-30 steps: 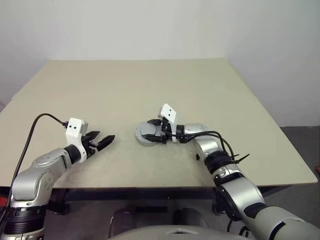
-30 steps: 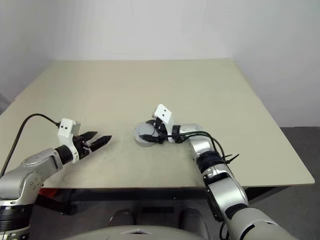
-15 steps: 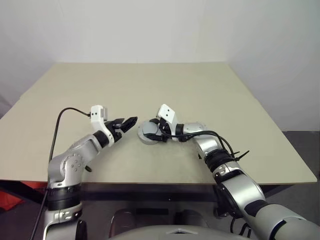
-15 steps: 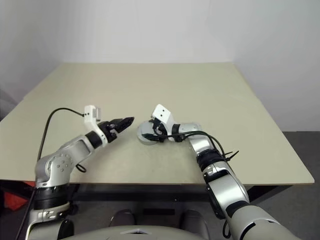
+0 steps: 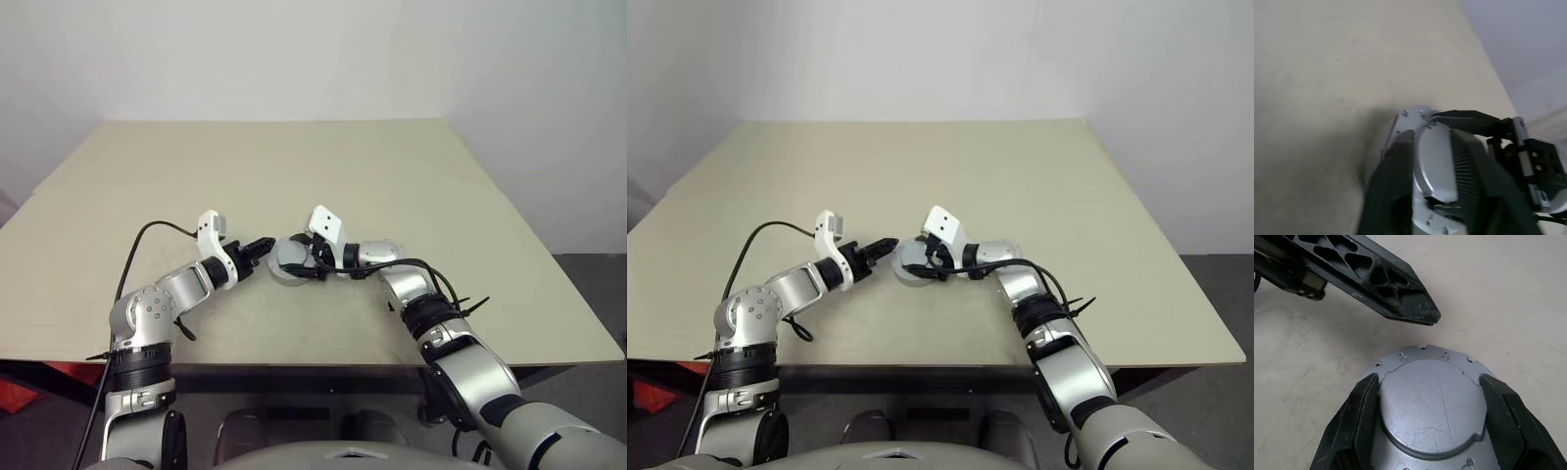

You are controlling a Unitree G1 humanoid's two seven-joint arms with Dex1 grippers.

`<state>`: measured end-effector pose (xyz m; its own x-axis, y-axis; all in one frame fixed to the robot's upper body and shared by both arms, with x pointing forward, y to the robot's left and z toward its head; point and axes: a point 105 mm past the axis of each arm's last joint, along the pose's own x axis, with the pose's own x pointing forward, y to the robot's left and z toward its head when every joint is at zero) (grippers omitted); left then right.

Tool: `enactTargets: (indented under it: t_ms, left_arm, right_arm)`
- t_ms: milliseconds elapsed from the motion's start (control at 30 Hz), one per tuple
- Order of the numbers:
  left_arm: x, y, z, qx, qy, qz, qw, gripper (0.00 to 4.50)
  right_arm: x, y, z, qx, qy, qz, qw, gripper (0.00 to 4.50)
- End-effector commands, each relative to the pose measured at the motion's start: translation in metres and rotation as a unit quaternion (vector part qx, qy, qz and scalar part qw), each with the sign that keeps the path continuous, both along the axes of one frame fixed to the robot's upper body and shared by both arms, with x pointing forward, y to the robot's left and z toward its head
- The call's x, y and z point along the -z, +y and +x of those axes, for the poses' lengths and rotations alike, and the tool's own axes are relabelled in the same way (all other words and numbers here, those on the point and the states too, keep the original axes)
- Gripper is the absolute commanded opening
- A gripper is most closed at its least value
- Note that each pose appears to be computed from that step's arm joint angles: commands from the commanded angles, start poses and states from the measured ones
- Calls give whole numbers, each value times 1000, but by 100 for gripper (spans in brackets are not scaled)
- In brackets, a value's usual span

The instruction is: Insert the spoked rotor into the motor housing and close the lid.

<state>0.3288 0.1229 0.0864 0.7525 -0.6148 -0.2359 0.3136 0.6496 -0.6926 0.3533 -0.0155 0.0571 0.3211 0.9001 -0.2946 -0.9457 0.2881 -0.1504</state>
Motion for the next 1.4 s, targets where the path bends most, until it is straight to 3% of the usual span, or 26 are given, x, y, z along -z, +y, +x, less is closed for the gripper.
enactTargets:
  t_ms: [33, 367, 500, 1067, 1200, 1333, 1400]
  left_arm:
    - [-17, -5, -1, 14, -30, -16, 999, 5]
    - [7, -8, 12, -5, 54, 48, 997, 5]
    - [1, -15, 11, 22, 73, -4, 997, 5]
    - [9, -10, -4, 30, 123, -7, 992, 5]
    - [10, -11, -9, 37, 128, -10, 991, 5]
    - [10, -10, -10, 35, 130, -11, 991, 0]
    - [10, -10, -10, 34, 131, -12, 991, 0]
  right_arm:
    - [23, -18, 0, 26, 24, -44, 998, 317]
    - [22, -17, 1, 27, 19, -43, 999, 317]
    - [20, -18, -1, 21, 21, -42, 999, 317]
    - [-4, -13, 2, 12, 29, -15, 999, 317]
    - [-10, -12, -4, -8, 70, 3, 998, 317]
    - [-10, -12, -10, -25, 71, -3, 997, 447]
    - [-14, -11, -10, -21, 55, 8, 998, 447]
